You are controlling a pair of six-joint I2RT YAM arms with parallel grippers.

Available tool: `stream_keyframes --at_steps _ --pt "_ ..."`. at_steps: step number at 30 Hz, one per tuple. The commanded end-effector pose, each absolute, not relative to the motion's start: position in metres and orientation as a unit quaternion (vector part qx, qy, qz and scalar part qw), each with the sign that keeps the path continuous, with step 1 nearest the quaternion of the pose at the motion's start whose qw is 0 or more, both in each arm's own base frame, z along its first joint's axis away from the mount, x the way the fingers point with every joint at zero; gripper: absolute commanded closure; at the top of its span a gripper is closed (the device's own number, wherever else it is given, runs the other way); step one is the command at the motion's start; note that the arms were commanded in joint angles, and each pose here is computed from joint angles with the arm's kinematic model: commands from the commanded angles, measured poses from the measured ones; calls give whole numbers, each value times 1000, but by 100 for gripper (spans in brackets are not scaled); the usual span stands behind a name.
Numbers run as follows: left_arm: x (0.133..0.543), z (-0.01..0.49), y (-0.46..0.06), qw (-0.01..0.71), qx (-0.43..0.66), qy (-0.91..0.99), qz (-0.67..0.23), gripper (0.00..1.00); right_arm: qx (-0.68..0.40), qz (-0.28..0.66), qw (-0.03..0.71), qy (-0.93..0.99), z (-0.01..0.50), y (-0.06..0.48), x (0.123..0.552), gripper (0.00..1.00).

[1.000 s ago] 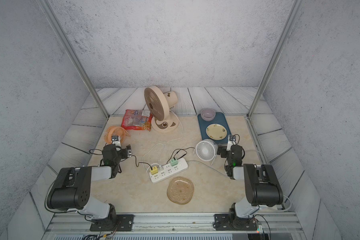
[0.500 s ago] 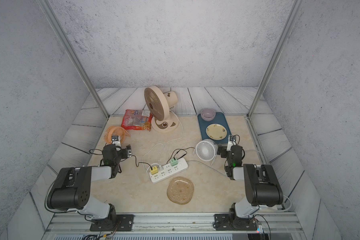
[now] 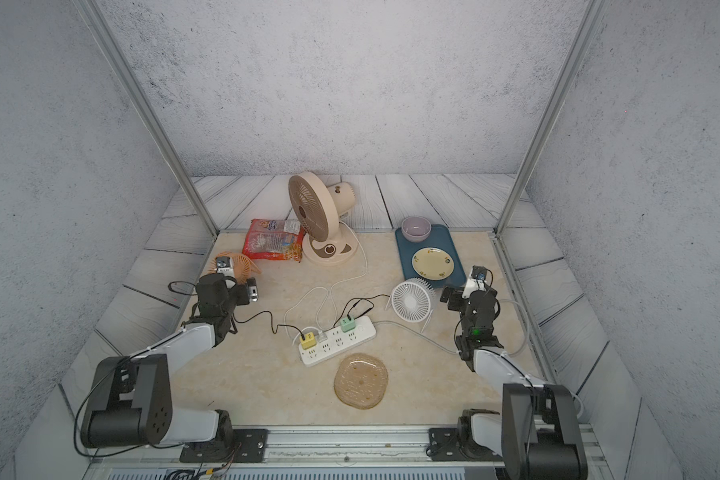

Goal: Unplug the desk fan from the power strip
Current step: Pick up the distractor from the center of the board.

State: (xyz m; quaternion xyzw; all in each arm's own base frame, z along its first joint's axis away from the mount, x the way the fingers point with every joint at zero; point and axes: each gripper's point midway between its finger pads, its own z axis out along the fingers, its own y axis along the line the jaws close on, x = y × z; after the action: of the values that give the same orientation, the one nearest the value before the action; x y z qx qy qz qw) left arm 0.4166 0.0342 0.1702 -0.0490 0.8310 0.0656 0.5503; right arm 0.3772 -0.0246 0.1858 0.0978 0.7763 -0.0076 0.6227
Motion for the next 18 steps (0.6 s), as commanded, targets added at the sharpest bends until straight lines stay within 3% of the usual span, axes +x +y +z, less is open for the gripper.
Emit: stream_keyframes --at_steps 1,7,13,18 --pt "397 173 55 504 -102 851 109 2 215 -1 540 814 170 -41 356 1" --pt "370 192 64 518 -194 829 87 2 190 88 467 859 184 -6 340 1" --pt "355 205 18 495 -149 855 -40 2 134 148 438 877 211 30 325 1" --pt "333 205 -12 471 -157 857 -137 2 84 162 342 922 203 75 283 1"
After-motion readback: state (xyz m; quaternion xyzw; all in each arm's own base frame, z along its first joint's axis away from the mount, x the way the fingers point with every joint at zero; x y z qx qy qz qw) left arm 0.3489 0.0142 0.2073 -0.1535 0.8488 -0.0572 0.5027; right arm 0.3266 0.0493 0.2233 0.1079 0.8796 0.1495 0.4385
